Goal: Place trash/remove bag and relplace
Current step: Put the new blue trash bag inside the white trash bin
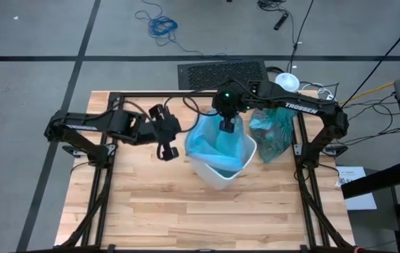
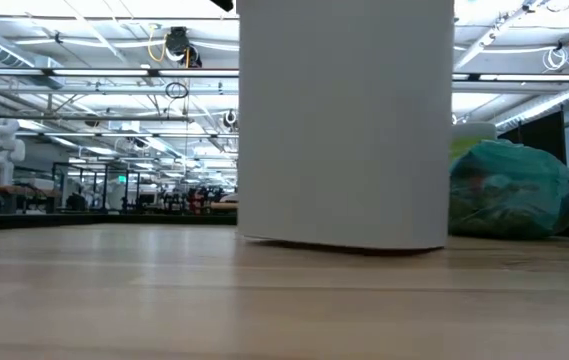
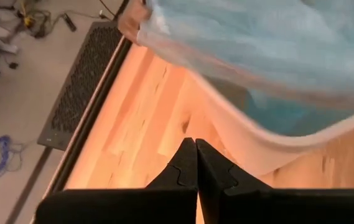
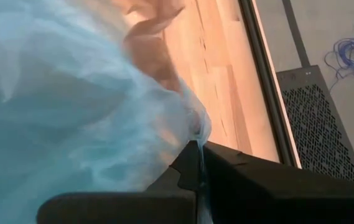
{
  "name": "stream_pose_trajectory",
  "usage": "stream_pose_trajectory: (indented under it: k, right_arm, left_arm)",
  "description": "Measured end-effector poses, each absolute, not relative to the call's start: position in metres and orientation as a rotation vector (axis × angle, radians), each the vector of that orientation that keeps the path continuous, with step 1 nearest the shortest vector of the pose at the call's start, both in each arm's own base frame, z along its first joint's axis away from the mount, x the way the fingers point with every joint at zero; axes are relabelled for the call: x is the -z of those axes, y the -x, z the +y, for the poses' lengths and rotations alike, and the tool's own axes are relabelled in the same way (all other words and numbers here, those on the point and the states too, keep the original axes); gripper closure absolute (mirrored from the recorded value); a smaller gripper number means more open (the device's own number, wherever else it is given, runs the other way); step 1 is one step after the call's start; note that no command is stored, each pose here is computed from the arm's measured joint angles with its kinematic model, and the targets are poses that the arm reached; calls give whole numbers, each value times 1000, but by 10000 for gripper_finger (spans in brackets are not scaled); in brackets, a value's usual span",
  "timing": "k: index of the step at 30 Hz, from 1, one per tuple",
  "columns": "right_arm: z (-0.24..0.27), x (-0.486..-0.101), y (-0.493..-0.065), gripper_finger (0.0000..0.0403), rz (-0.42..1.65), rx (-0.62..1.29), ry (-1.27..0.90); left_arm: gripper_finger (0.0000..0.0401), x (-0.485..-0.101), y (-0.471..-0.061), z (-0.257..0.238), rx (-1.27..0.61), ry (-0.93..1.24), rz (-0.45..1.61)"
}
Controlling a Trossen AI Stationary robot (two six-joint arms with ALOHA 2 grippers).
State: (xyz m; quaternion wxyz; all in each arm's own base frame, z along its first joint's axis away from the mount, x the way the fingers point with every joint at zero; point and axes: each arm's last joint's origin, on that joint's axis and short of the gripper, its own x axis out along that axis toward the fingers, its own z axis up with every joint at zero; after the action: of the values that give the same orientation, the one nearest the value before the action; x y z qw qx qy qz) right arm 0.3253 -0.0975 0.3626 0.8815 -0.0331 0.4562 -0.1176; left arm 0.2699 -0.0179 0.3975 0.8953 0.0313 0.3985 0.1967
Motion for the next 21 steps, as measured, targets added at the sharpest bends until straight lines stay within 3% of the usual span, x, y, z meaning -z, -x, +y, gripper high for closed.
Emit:
stream_pose_trajectory:
  k: [11, 16, 21]
  right_arm:
    - [-98, -363, -325, 403, 950, 249, 66]
    - [-98, -364, -325, 403, 945, 252, 68]
    - [-98, -364, -325, 403, 944, 254, 69]
  left_arm:
    - [401, -387, -268, -50, -473, -173, 774]
    - [399, -396, -276, -57, -355, -293, 696]
    - [362, -396, -277, -61, -189, -441, 721]
